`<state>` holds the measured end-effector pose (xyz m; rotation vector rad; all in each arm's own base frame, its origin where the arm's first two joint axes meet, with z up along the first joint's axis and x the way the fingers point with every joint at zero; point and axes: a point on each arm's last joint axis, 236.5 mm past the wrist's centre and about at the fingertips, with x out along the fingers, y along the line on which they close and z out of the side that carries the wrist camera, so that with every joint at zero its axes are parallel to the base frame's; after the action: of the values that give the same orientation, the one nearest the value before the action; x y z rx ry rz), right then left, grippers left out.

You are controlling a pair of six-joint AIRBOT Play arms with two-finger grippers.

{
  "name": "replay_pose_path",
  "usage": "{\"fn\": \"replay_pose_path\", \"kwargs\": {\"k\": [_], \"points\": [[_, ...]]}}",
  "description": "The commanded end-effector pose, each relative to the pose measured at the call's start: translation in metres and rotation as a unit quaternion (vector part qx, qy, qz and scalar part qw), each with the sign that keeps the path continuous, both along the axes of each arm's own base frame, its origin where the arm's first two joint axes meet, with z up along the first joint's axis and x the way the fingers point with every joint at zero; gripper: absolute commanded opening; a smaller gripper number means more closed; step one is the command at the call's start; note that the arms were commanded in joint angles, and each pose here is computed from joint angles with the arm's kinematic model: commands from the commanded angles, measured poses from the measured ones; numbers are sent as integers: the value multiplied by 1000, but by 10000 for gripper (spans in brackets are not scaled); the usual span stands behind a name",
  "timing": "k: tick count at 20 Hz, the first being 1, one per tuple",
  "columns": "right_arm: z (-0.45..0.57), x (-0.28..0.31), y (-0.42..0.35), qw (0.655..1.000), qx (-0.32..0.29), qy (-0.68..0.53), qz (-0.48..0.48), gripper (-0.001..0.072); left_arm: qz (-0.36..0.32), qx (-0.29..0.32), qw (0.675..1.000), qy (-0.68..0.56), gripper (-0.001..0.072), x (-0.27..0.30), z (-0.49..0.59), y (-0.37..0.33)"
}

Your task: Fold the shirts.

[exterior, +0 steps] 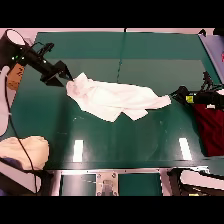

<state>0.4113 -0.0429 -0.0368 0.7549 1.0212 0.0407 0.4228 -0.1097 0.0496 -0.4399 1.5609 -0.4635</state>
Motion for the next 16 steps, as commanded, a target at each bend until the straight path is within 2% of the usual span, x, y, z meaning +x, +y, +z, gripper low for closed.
{"fn": "replay_pose_path", "kwargs": {"k": [1, 4, 8, 12, 16], "points": [[-2, -4, -9, 1000, 3, 10, -13, 291, -7, 39, 999, 26, 699, -57, -16, -5], [-2, -5, -12, 1000, 3, 10, -17, 283, 19, 4, 1000, 18, 699, -93, -51, -48], [-17, -6, -9, 999, 15, 29, -15, 283, 78, -45, 996, 7, 699, -112, -113, -122], [-26, -8, -6, 999, 22, 41, -12, 253, 80, -48, 996, -10, 699, -122, -147, -175], [-30, -9, -4, 998, 30, 47, -11, 253, 106, -36, 993, -33, 697, -107, -163, -176]]}}
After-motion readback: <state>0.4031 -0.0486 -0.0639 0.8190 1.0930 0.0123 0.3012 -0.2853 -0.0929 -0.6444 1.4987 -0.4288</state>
